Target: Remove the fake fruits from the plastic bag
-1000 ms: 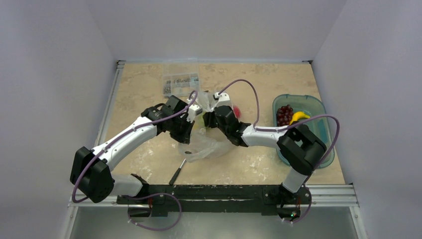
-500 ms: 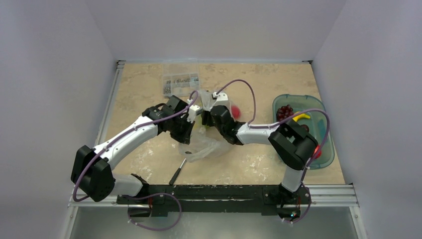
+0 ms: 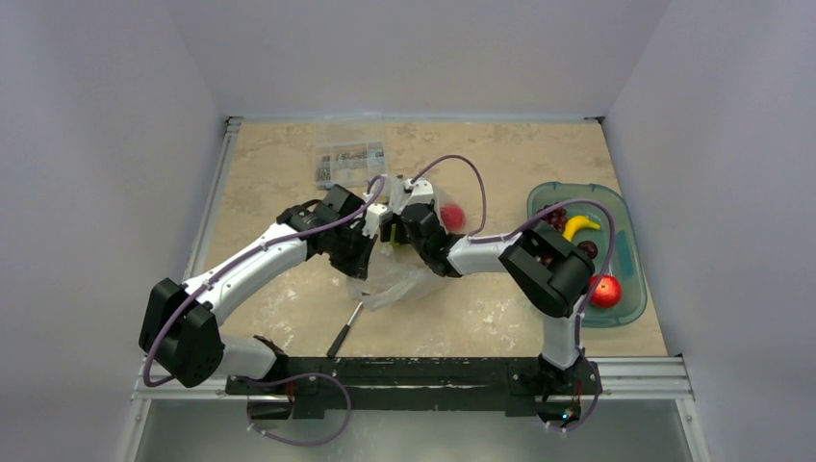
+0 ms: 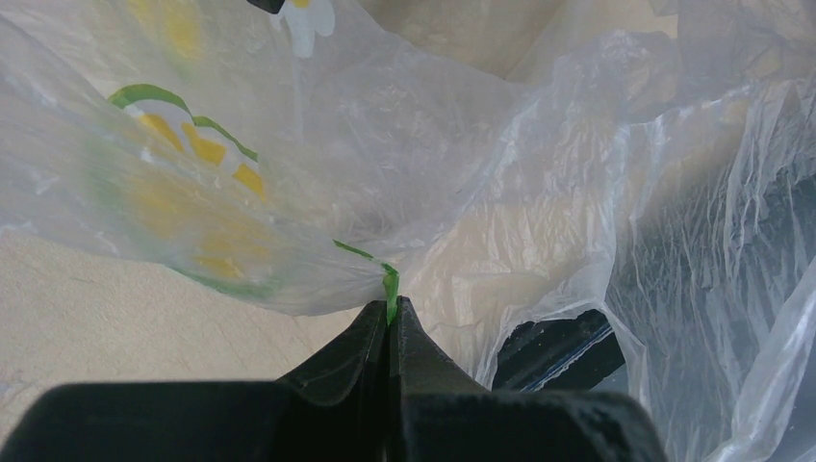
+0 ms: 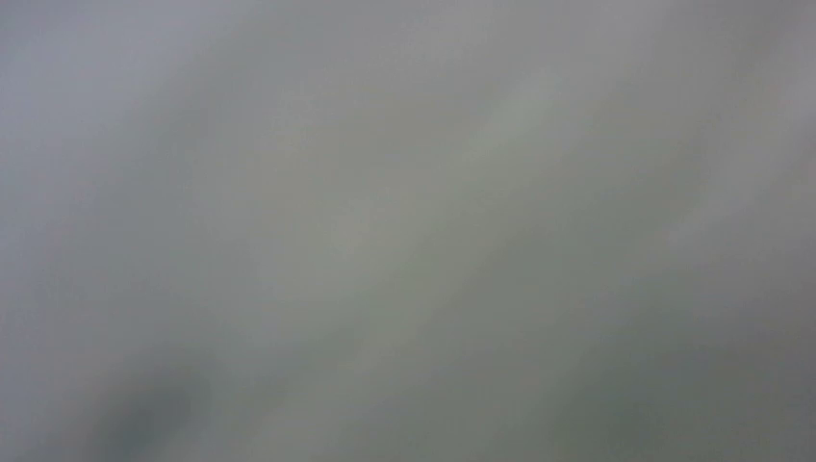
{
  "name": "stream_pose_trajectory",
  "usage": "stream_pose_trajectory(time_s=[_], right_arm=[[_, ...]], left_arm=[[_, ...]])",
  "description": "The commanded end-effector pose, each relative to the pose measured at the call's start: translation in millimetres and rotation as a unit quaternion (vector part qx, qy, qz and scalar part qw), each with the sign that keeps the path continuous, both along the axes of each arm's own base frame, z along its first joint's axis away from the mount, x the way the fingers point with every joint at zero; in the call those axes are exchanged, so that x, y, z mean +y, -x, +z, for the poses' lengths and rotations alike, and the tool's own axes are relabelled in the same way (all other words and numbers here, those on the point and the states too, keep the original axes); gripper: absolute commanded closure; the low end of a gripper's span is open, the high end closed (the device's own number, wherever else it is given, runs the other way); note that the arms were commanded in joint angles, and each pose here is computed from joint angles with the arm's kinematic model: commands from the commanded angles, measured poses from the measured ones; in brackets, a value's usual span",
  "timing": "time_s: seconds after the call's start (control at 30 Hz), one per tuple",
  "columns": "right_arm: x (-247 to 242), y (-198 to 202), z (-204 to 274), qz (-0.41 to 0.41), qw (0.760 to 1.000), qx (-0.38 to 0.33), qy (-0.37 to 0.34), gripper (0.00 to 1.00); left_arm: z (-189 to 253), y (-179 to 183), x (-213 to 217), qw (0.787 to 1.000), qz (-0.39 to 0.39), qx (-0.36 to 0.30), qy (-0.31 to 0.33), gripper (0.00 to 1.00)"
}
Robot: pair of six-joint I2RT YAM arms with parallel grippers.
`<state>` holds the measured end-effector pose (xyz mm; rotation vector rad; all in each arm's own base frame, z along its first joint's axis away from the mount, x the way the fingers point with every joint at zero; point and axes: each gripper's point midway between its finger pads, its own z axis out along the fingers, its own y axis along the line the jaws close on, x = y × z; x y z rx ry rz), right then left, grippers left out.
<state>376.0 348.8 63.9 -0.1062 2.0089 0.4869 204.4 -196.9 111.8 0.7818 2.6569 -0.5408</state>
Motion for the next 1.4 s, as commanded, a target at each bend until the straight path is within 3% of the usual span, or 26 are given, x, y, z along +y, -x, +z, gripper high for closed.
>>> stream_pose_trajectory(time_s=[0.0,0.1,0.2,0.33,0.43,0.53,0.77,1.13,1.37], right_arm=[[4,-4,8,0.005,1.000,-0.003,-0.004,0.29],[-1,-2,26,-0.001,1.000,-0.012,-0.012,0.51],[-10,0,50,-0.013,0.999,-0.024,-0.019,0.65],[-30,0,62,-0.046,0.998,-0.032,-0.002,0.72],[-39,3,58,-0.056,0.998,-0.030,0.015,0.70],[-35,7,53,-0.037,0.999,-0.029,0.011,0.56],[-16,9,30,0.005,1.000,-0.008,0.012,0.40],[-4,8,-20,0.019,0.999,0.033,0.036,0.37],[-5,11,-19,0.022,0.998,0.037,0.034,0.34]], left_arm=[[12,-5,-9,1.000,-0.014,-0.014,0.017,1.00],[13,-5,-9,1.000,-0.015,-0.013,0.017,1.00],[13,-5,-9,1.000,-0.015,-0.015,0.017,1.00],[13,-5,-9,1.000,-0.015,-0.015,0.017,1.00],[13,-5,-9,1.000,-0.015,-0.015,0.017,1.00],[13,-5,-10,1.000,-0.015,-0.014,0.017,1.00],[12,-4,-10,1.000,-0.017,-0.011,0.016,1.00],[13,-4,-11,1.000,-0.018,-0.014,0.018,1.00],[14,-4,-11,1.000,-0.019,-0.015,0.019,1.00]])
